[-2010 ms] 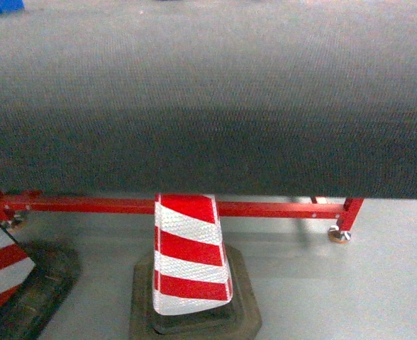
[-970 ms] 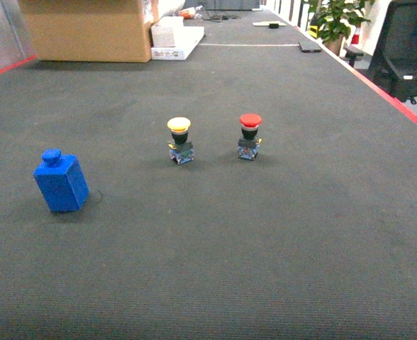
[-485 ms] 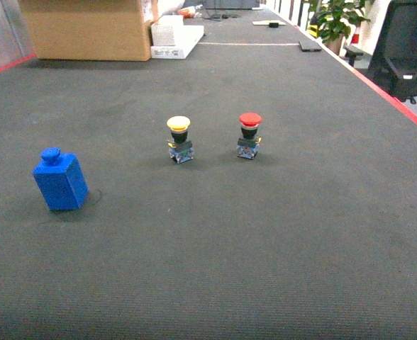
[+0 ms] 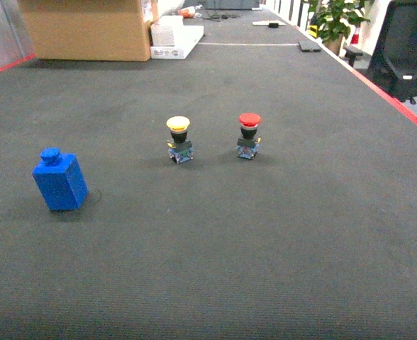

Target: Pick blue part to blue bin on bottom shelf

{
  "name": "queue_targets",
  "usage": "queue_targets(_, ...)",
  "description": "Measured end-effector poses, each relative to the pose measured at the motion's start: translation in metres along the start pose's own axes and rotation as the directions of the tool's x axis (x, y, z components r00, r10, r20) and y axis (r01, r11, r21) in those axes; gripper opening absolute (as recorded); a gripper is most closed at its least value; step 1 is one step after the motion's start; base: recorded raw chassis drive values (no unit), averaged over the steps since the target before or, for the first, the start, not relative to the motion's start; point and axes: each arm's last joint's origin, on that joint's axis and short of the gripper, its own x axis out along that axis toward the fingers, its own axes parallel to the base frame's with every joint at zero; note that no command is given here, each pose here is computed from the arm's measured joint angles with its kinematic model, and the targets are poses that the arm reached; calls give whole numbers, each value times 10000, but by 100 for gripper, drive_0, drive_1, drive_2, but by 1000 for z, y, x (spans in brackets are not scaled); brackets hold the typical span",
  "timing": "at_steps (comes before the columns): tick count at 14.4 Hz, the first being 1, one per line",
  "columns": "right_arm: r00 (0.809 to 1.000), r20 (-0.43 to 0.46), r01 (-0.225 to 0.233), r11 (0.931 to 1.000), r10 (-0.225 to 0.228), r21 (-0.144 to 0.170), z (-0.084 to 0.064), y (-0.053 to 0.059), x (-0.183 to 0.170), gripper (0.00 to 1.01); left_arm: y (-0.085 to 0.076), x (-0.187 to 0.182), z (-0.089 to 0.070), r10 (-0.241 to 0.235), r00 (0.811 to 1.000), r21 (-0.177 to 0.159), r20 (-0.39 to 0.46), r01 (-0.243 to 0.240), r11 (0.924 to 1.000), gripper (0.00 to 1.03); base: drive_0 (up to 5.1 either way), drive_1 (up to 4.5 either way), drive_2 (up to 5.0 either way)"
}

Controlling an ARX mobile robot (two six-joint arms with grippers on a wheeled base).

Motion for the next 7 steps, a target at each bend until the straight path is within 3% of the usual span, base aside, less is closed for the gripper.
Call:
queue_targets(1, 10000, 15, -15, 10000, 15, 0, 0, 0, 0, 98, -2, 2, -2, 764, 9943, -4, -740, -766, 9971, 98, 0, 0, 0)
queue_targets(2, 10000, 4, -8, 10000, 8, 0, 0, 0, 0, 98, -1, 7, -2, 1226, 9906, -169, -606, -1238, 9922, 98, 0, 0, 0)
queue_targets(5, 10000, 4, -19, 10000, 19, 0, 0, 0, 0, 98, -3, 20, 3, 859, 9959, -348, -271, -868, 9956, 98, 0, 0, 0)
queue_targets(7, 10000, 4, -8, 10000, 8, 0, 0, 0, 0, 98, -5, 53, 0, 133, 9981, -300, -609, -152, 9994, 98, 0, 0, 0)
